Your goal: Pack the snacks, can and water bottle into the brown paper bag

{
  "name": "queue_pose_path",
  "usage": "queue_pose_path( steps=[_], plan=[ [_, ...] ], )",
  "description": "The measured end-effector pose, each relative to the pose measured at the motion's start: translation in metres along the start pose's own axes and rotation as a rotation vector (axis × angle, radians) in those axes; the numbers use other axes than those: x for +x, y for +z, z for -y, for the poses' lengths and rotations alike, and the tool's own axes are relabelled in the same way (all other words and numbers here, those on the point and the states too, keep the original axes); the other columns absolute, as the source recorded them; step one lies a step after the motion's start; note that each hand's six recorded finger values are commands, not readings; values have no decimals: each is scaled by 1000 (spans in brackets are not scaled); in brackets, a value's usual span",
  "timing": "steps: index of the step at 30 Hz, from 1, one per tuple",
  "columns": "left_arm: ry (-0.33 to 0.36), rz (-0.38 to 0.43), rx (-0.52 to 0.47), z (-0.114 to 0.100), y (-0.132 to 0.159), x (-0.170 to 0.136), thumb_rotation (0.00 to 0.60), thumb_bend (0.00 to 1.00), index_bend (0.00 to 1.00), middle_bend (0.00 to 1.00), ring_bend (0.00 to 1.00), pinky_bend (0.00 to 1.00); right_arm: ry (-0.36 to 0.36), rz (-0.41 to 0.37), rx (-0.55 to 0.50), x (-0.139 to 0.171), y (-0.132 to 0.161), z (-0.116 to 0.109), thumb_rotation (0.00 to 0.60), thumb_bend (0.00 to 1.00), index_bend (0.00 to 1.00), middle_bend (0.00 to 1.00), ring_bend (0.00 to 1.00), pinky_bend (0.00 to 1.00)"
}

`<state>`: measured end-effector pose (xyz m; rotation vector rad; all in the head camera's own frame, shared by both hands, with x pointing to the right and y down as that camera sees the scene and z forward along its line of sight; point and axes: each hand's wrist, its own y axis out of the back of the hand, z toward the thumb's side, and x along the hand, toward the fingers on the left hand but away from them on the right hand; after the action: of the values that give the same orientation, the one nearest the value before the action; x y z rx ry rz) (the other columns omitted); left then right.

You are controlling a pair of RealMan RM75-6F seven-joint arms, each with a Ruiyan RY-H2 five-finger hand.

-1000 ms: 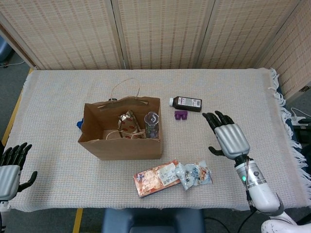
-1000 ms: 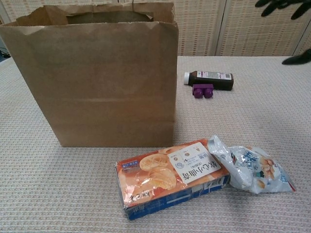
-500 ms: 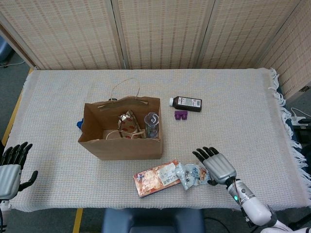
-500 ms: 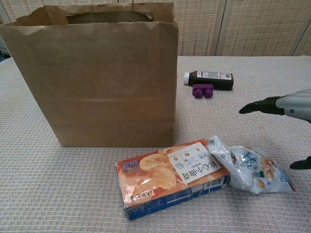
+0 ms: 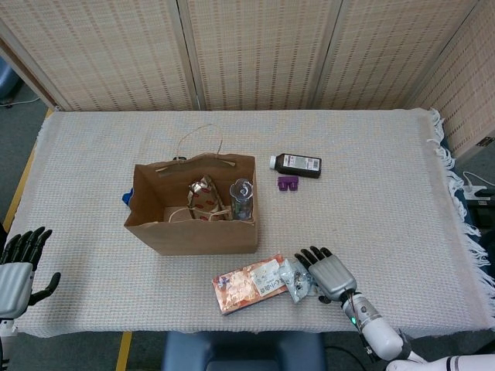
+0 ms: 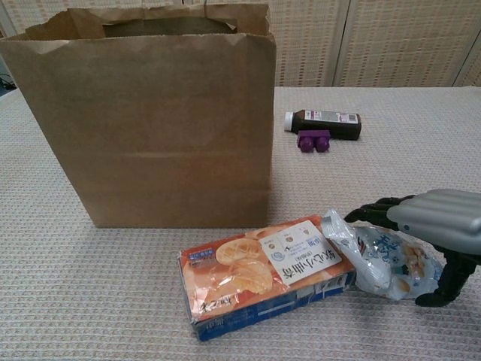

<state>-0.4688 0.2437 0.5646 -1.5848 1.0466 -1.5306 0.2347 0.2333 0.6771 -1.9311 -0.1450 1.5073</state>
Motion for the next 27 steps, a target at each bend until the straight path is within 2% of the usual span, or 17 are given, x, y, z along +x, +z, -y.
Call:
queue_pose_path(
  steps=[2,4,8,10,14,20,23,27],
  plan=[
    [0,0,0,0,0,0,600,359,44,0,0,0,-18,8,3,-5,0,2,600,137,335,314,294,424],
    [1,-1,-1,0,0,0,600,360,44,0,0,0,-49,7,-6,-7,2,0,600,244,569,537,553,672],
    [1,-3,-3,0,-1,-1,600,360,44,0,0,0,-129,-10,-55,-4,4,-12,600,318,776,683,706,827],
    [1,-3,-3,0,-1,-1,600,359,44,0,0,0,-175,-14,-92,-1,1,-21,600,328,807,701,725,845],
    [2,-2,-1,0,-1,-1,600,360,44,0,0,0,-251,9,-164,10,-18,-43,600,330,807,701,726,846],
    [2,-3,2,0,0,-1,600,360,44,0,0,0,-398,75,-255,33,-56,-88,600,329,806,701,726,846],
    [2,-3,4,0,0,-1,600,359,43,0,0,0,-508,87,-332,43,-69,-115,600,329,806,701,726,844],
    [2,-2,8,0,1,0,600,360,44,0,0,0,-705,85,-443,59,-83,-162,600,330,806,701,726,840]
  ],
)
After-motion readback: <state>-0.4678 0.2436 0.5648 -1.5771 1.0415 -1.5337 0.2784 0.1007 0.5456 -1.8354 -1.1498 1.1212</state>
